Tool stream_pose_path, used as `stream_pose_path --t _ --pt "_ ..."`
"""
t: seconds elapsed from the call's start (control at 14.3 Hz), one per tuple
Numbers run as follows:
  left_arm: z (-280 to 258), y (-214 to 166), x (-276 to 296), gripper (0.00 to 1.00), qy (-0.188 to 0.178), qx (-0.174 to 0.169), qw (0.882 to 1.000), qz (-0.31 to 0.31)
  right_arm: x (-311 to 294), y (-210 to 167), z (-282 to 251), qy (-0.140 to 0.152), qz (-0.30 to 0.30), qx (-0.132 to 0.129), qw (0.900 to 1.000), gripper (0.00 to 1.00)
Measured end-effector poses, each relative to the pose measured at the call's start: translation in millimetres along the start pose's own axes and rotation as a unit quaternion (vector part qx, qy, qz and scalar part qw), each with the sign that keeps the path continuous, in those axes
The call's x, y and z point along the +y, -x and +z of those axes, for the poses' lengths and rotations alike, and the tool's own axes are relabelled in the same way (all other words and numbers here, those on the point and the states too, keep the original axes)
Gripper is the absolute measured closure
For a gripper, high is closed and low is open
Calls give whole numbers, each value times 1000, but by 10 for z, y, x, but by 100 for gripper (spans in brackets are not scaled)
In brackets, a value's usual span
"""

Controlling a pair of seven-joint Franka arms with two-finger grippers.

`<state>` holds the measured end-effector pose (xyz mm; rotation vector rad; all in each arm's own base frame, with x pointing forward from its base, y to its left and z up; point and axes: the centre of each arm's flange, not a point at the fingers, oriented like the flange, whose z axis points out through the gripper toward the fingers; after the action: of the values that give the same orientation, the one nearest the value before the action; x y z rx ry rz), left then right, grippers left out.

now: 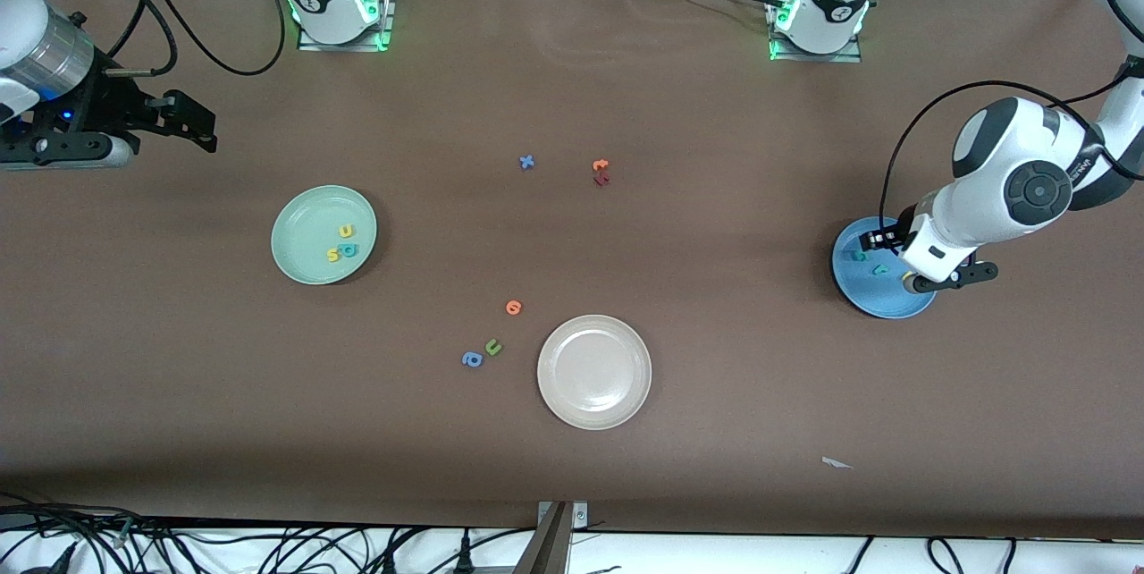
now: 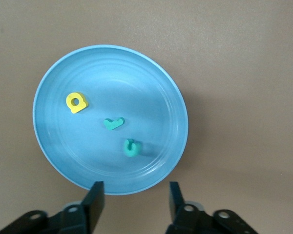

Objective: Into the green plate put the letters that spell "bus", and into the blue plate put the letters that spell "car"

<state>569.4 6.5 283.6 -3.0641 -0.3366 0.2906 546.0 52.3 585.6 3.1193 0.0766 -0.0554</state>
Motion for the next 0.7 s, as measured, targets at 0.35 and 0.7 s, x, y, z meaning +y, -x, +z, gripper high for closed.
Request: stream_pose_path --t 0.35,0.7 --pt "-312 -97 -22 0 7 12 1000 -19 0 -2 5 0 0 0 1000 0" --pt "-1172 -137 -73 0 -18 9 999 -38 0 -4 7 0 0 -1 1000 0"
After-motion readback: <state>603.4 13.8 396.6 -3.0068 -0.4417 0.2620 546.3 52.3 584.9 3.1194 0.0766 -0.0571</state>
